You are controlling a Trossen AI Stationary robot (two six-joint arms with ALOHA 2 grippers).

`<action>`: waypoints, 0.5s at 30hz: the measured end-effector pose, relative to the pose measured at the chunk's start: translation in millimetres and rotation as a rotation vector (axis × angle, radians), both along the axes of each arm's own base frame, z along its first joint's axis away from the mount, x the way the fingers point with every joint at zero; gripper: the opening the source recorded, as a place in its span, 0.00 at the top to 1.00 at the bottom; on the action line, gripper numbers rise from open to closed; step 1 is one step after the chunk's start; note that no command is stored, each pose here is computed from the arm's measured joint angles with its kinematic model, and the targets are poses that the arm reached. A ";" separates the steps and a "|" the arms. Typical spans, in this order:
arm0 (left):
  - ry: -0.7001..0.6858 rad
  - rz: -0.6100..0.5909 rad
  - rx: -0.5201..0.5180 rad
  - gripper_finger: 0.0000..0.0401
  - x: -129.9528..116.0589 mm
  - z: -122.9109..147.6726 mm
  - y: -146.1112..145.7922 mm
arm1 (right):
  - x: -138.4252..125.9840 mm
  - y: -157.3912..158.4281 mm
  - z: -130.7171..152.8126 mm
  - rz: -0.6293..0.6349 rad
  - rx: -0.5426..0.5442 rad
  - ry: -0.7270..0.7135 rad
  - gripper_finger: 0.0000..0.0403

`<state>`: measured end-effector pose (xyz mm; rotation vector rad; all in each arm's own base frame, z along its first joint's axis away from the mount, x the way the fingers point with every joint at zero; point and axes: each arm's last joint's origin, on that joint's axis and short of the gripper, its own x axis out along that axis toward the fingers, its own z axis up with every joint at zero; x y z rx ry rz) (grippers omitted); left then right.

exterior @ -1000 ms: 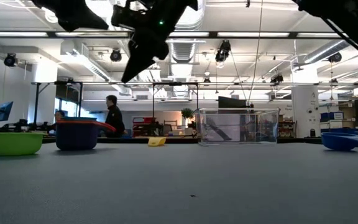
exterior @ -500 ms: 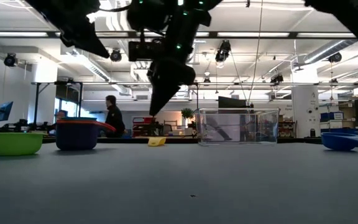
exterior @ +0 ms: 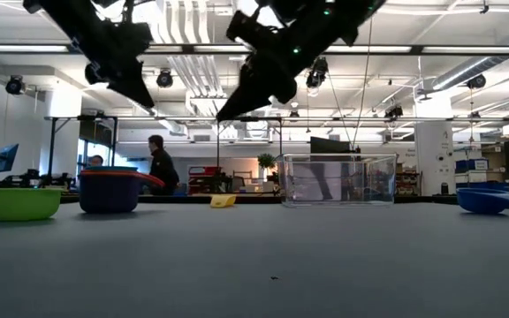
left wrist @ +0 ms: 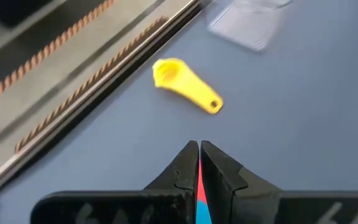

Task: Nest measuring cups in basket
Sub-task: Stack the light blue measuring cup on top of the red measuring cup

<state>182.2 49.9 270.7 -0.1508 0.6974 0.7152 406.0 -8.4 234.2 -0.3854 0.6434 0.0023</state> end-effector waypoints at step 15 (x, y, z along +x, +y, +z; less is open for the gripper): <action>0.261 0.323 -0.246 1.00 8.1 -53.8 42.3 | -11.2 -0.8 -1.2 0.030 -0.054 -0.131 0.98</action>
